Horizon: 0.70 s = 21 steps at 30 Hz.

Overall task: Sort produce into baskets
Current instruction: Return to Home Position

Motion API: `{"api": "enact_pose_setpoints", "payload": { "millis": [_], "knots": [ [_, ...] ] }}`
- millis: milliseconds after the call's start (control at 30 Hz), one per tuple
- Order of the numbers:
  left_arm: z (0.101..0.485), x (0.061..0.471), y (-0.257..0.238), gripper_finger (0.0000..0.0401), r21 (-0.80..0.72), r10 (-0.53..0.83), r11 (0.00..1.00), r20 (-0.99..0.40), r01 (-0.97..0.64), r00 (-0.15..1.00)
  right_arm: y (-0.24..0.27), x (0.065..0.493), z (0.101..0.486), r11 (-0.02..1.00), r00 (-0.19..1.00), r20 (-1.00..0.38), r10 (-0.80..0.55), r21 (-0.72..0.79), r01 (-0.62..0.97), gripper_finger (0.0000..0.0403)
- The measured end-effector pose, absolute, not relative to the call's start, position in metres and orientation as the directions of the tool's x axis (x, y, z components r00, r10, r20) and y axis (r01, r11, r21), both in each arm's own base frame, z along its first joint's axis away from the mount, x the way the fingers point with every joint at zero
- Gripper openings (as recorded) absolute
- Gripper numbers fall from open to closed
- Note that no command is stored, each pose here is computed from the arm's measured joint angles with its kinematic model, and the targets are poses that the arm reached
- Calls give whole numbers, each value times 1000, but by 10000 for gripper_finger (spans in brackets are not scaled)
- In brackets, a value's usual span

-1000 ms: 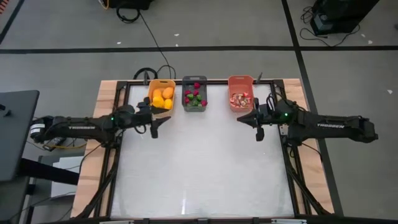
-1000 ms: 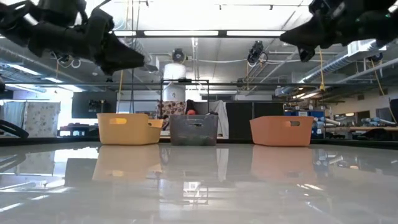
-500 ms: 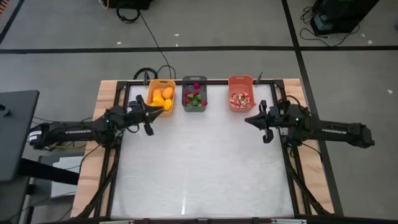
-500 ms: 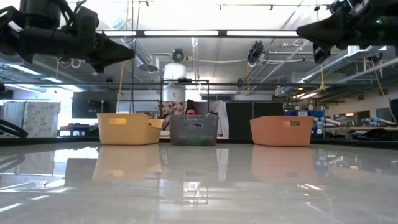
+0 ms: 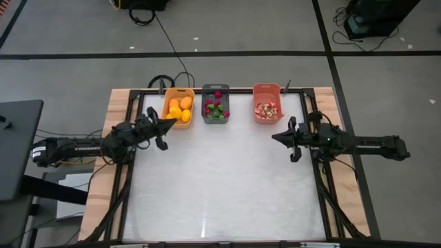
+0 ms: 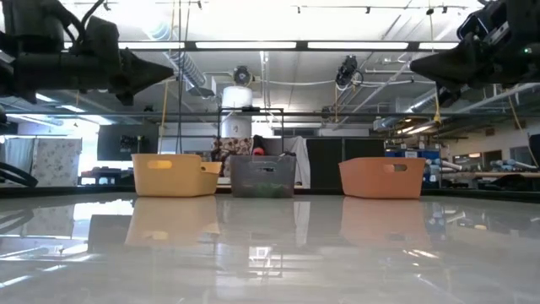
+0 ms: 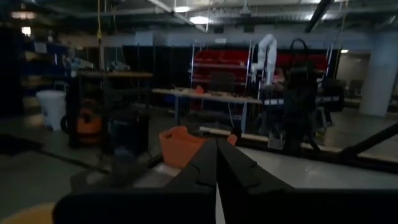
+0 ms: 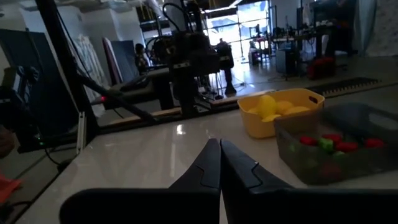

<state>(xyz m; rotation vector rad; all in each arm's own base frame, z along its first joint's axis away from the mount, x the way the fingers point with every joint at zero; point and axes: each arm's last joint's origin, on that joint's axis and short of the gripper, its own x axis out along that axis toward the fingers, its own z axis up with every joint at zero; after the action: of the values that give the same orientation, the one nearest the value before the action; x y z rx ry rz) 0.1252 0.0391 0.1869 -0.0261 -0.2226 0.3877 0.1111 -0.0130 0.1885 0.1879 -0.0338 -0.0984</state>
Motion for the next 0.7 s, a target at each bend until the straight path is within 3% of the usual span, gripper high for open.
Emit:
{"api": "enact_pose_setpoints", "payload": {
  "millis": [400, 700],
  "knots": [
    [177, 127, 37, 6, -86, 306, 951, 107, -298, 946, -12, 107, 190, 981, 994, 63, -94, 174, 82, 6],
    [184, 118, 37, 6, -120, 223, 972, 169, -204, 960, -12, 102, 186, 982, 992, 71, -102, 164, 89, 6]
  ]
}}
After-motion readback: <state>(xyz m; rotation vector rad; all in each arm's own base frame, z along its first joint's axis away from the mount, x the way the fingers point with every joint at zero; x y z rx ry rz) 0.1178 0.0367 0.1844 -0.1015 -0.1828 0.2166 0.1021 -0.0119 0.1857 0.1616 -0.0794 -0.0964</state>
